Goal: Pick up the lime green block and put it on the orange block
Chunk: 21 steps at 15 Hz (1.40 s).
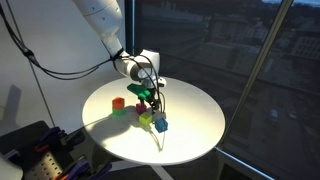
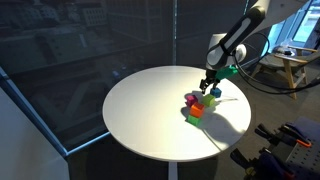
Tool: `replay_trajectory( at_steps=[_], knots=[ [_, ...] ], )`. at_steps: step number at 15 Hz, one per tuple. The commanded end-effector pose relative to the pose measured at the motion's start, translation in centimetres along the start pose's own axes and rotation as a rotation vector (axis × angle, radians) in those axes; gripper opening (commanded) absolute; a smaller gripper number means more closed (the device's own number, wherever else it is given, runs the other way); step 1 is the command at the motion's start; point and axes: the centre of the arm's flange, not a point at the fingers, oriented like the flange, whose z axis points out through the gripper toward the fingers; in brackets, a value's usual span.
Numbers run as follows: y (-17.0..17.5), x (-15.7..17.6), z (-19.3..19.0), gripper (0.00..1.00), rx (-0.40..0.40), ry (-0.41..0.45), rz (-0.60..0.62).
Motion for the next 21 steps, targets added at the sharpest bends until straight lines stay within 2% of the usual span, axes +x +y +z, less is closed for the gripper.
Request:
replay_trajectory(
  at_steps=[1, 21],
  knots=[
    [0.8, -0.1, 0.4, 1.00, 0.037, 0.019, -0.020],
    [0.6, -0.8, 2.8, 1.00, 0.011, 0.016, -0.085]
  ],
)
